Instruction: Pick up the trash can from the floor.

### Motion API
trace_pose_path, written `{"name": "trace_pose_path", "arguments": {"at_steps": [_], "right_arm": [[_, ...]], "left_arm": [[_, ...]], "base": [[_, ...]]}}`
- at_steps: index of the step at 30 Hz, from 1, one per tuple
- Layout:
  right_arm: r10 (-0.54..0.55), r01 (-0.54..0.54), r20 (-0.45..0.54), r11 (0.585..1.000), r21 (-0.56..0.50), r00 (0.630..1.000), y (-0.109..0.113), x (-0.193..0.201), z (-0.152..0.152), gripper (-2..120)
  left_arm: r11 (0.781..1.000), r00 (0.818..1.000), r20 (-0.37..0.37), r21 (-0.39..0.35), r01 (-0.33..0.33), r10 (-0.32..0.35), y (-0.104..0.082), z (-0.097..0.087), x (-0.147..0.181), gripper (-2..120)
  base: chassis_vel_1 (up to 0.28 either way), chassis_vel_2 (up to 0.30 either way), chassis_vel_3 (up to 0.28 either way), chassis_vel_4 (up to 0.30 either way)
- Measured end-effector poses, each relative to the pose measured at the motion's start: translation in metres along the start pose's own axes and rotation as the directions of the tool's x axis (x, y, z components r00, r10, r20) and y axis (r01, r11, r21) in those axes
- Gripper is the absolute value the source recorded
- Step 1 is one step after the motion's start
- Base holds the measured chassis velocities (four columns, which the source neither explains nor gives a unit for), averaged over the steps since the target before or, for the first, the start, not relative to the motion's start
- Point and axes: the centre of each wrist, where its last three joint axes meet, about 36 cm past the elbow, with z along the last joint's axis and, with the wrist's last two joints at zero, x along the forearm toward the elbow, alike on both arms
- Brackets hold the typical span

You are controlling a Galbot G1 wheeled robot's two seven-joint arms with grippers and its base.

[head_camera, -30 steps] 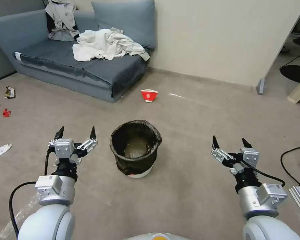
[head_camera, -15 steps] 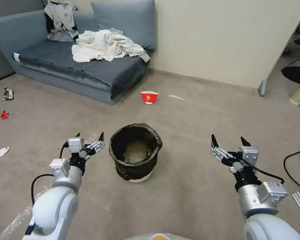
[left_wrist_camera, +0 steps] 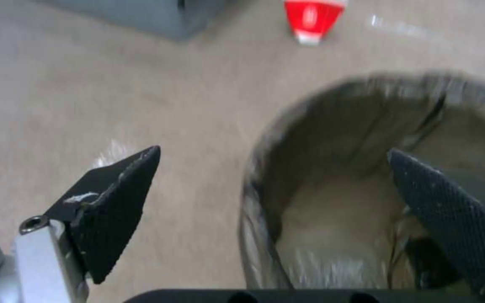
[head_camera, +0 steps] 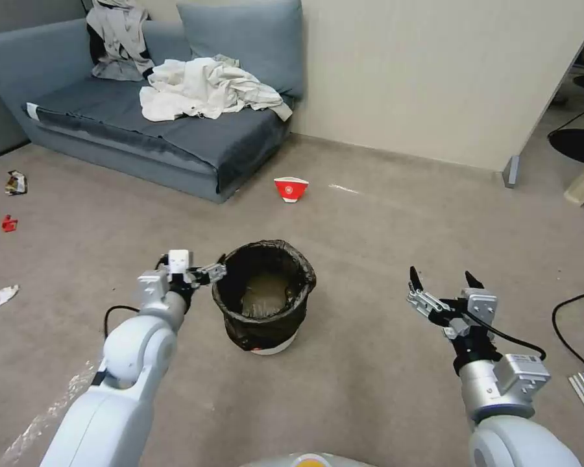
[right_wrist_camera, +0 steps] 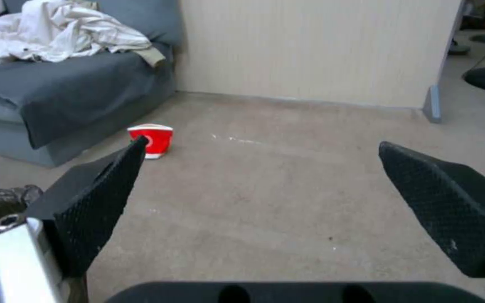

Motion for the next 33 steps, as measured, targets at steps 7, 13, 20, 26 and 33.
{"name": "trace_pose_path", "arguments": {"at_steps": [7, 13, 20, 26, 33], "right_arm": [[0.007, -0.007, -0.025, 1.000, -0.008, 1.000, -0.001, -0.003, 0.010, 100], [0.001, -0.001, -0.023, 1.000, -0.021, 1.000, -0.002, -0.003, 0.015, 100], [-0.008, 0.007, -0.020, 0.999, -0.043, 1.000, -0.004, -0.003, 0.016, 100], [-0.008, 0.007, -0.021, 0.999, -0.049, 1.000, -0.007, -0.002, 0.016, 100], [-0.011, 0.010, -0.019, 0.999, -0.051, 1.000, -0.007, -0.002, 0.016, 100]], "left_arm": [[0.999, 0.995, -0.089, -0.006, 0.039, -0.040, -0.021, 0.004, -0.032, 100], [0.999, 0.990, -0.135, 0.029, 0.041, -0.037, -0.022, 0.007, -0.055, 100], [0.997, 0.982, -0.185, 0.062, 0.038, -0.026, -0.022, 0.006, -0.077, 100], [0.997, 0.976, -0.210, 0.051, 0.063, -0.051, -0.021, 0.008, -0.093, 100], [0.997, 0.976, -0.214, 0.047, 0.055, -0.044, -0.026, 0.009, -0.096, 99]], "base": [[0.000, 0.000, 0.000, 0.000], [0.000, 0.000, 0.000, 0.000], [0.000, 0.000, 0.000, 0.000], [0.000, 0.000, 0.000, 0.000], [0.000, 0.000, 0.000, 0.000]]}}
